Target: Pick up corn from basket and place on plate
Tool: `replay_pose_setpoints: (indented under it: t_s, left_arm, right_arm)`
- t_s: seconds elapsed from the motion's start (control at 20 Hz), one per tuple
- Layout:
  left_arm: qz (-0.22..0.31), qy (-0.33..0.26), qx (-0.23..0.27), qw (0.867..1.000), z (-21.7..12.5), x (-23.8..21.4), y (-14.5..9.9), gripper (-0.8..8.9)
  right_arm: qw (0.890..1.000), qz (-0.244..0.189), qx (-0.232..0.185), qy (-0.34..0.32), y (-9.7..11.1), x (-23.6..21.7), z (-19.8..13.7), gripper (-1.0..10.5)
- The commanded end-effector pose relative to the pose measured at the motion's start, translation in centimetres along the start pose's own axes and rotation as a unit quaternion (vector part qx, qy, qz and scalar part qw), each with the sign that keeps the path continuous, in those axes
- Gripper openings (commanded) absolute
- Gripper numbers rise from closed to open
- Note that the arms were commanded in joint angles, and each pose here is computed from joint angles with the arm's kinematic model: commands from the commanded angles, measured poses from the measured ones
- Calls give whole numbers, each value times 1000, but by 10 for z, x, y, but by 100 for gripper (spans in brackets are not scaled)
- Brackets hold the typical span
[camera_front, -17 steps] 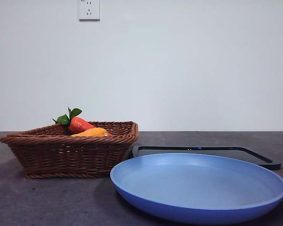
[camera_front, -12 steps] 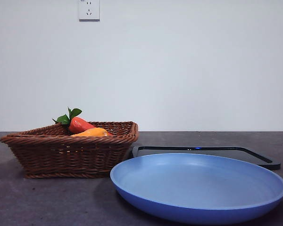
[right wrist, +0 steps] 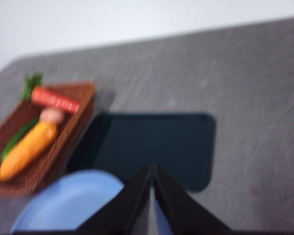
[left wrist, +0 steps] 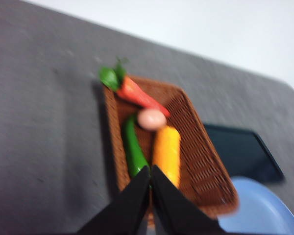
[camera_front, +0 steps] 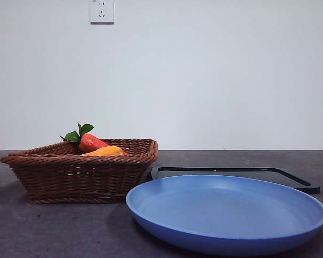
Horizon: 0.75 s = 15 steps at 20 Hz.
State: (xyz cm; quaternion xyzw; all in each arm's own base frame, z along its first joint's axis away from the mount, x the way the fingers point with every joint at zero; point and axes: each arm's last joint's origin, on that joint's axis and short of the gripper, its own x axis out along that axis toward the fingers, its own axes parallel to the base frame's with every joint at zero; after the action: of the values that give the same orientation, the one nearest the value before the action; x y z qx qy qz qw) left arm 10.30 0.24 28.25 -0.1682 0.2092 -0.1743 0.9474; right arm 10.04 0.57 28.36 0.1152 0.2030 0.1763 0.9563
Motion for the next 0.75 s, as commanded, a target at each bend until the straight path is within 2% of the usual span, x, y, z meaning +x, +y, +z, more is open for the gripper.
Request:
replay_pose_setpoints:
  t_s: [0.05,0.3,0.5,0.75]
  left_arm:
    - [-27,30,40,998,10,4,-3,7]
    - [-67,98,62,991,15,18,-9,7]
    - [-111,156,83,978,10,34,-18,7]
    - [-119,174,93,973,7,39,-20,8]
  right_arm:
    - [997,19,-58,41,4,3,13,2]
    - [989,54,-75,115,11,16,24,2]
    - [976,91,-98,171,18,34,21,2]
    - [970,98,-107,197,22,45,17,2]
